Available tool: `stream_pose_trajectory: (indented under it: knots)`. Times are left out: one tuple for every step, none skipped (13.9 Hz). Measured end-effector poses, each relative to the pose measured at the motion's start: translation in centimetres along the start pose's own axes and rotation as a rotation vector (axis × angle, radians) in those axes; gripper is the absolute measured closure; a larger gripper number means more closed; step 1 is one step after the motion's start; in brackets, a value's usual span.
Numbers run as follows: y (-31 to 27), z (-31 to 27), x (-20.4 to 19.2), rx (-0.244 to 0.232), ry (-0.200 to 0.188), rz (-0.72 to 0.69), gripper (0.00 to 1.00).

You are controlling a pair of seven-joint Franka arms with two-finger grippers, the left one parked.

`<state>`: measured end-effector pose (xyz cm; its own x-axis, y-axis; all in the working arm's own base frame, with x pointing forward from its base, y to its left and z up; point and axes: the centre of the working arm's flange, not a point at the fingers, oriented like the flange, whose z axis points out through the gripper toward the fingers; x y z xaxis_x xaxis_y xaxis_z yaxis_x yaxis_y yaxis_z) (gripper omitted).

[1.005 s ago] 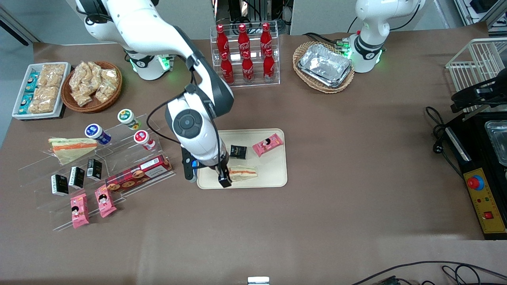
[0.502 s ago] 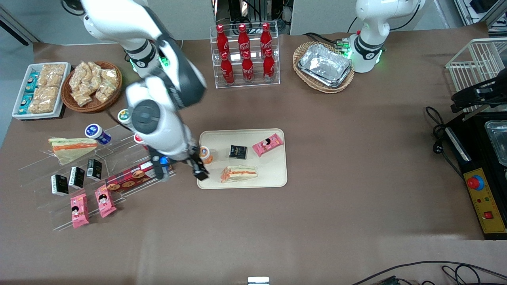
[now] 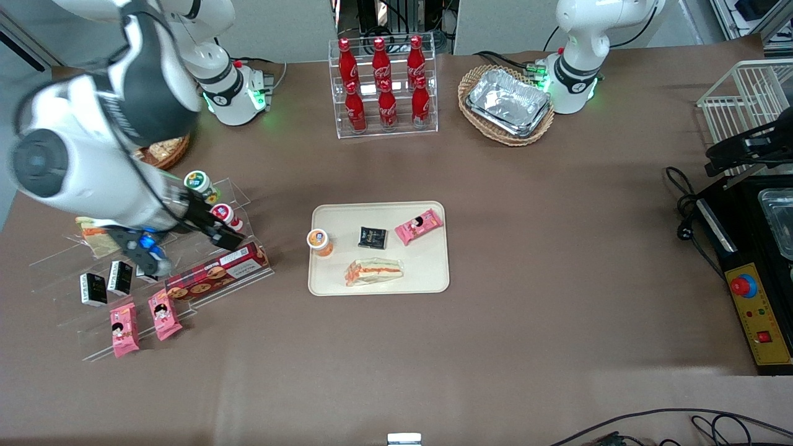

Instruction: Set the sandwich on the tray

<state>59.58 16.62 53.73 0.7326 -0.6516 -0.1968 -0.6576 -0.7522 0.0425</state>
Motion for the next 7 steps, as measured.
stream_pose_trajectory:
  knots:
    - [1.3,-0.8,0.5,-0.016,0.006,-0.039,0.00]
    - [2.4,-1.6,0.9,-0.031,0.013,-0.079,0.00]
    - [3.6,-2.4,1.2,-0.040,0.013,-0.121,0.00]
    - [5.0,-3.2,1.6,-0.040,0.010,-0.162,0.00]
    - [6.7,-4.0,2.2,-0.036,0.009,-0.203,0.00]
    - [8.6,-4.9,2.7,-0.031,0.014,-0.249,0.00]
    - [10.4,-5.8,3.2,-0.028,0.027,-0.293,0.00]
